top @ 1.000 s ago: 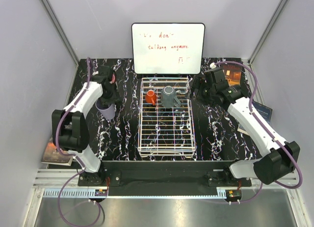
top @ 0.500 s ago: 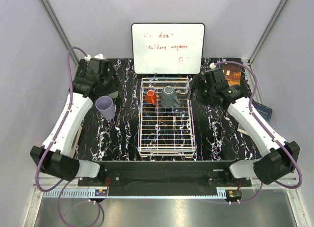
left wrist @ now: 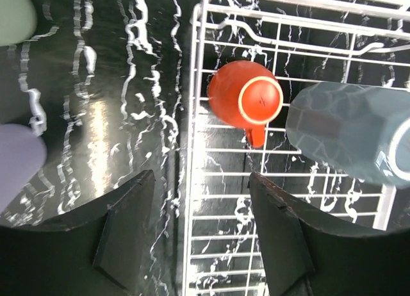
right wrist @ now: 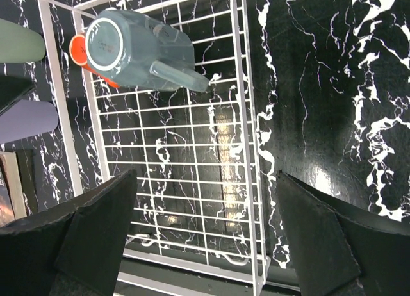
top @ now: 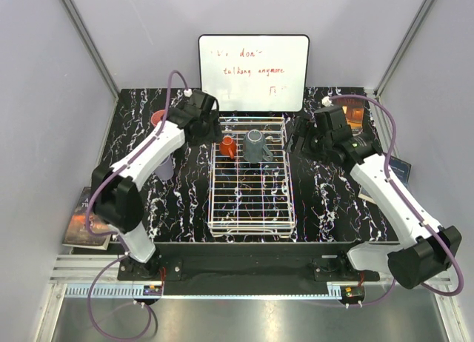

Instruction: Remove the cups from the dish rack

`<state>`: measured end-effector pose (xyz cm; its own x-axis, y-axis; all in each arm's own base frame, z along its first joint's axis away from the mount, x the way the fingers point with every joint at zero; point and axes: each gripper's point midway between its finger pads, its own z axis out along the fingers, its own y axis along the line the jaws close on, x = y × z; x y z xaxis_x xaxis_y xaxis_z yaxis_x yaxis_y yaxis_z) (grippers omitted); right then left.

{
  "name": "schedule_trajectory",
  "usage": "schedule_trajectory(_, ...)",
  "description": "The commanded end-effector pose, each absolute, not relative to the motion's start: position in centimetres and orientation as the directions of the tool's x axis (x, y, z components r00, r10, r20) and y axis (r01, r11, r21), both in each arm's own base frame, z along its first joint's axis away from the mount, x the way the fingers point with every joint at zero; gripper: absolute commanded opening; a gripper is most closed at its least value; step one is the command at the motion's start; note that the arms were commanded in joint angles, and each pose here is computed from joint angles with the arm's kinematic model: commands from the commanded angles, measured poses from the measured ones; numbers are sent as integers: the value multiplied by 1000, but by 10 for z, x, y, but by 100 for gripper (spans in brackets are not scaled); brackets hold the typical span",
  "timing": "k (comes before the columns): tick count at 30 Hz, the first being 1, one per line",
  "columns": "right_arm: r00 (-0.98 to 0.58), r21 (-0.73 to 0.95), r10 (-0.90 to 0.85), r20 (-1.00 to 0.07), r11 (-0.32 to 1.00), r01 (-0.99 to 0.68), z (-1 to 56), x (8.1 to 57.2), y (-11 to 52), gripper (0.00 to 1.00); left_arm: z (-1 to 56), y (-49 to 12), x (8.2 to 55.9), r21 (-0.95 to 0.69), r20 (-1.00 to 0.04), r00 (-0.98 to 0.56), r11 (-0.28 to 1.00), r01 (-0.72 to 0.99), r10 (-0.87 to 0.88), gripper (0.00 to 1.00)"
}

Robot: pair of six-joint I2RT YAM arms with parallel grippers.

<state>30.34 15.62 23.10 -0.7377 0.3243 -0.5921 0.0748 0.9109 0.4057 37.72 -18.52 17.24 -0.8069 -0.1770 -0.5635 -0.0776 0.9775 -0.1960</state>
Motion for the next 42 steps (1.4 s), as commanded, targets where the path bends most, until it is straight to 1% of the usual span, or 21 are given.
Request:
schedule_trajectory(1, -723, 390, 323, -611, 917, 80, 234, 293, 146, 95, 193, -220, 408, -282, -623, -758, 959, -13, -193, 65)
schedule_trajectory(2, -721, 388, 324, -612, 918, 83, 234, 292, 145, 95, 184, -223, 412, -271, -612, -769, 962, -14, -183, 65)
schedule_trajectory(8, -721, 377, 325, -612, 921, 95, 233, 286, 139, 95, 176, -243, 427, -276, -608, -777, 961, 15, -162, 65)
schedule_trajectory(17, -718, 357, 331, -612, 926, 122, 230, 279, 130, 95, 134, -248, 446, -217, -578, -807, 976, 6, -124, 65)
schedule_trajectory(28, -723, 337, 331, -606, 931, 144, 225, 274, 125, 95, 93, -246, 444, -170, -522, -846, 985, -22, -110, 66)
schedule_trajectory(31, -724, 333, 328, -607, 932, 143, 224, 274, 125, 95, 89, -244, 441, -161, -515, -851, 987, -21, -102, 64)
schedule_trajectory(34, -728, 332, 328, -602, 932, 145, 222, 274, 125, 95, 86, -241, 438, -150, -509, -855, 988, -23, -98, 45)
schedule_trajectory(35, -727, 332, 328, -604, 932, 145, 222, 274, 125, 95, 85, -240, 437, -149, -506, -857, 989, -22, -95, 30)
schedule_trajectory(36, -727, 333, 328, -603, 932, 144, 223, 274, 125, 95, 86, -240, 436, -150, -507, -856, 988, -22, -96, 24)
schedule_trajectory(38, -728, 334, 328, -602, 932, 144, 223, 275, 125, 95, 84, -238, 432, -145, -499, -862, 989, -21, -91, 6)
schedule_trajectory(39, -727, 334, 327, -603, 932, 142, 223, 275, 126, 95, 88, -237, 431, -148, -505, -858, 989, -22, -95, 0)
schedule_trajectory(42, -728, 337, 328, -601, 931, 141, 223, 275, 127, 95, 91, -236, 428, -147, -508, -857, 989, -13, -87, 0)
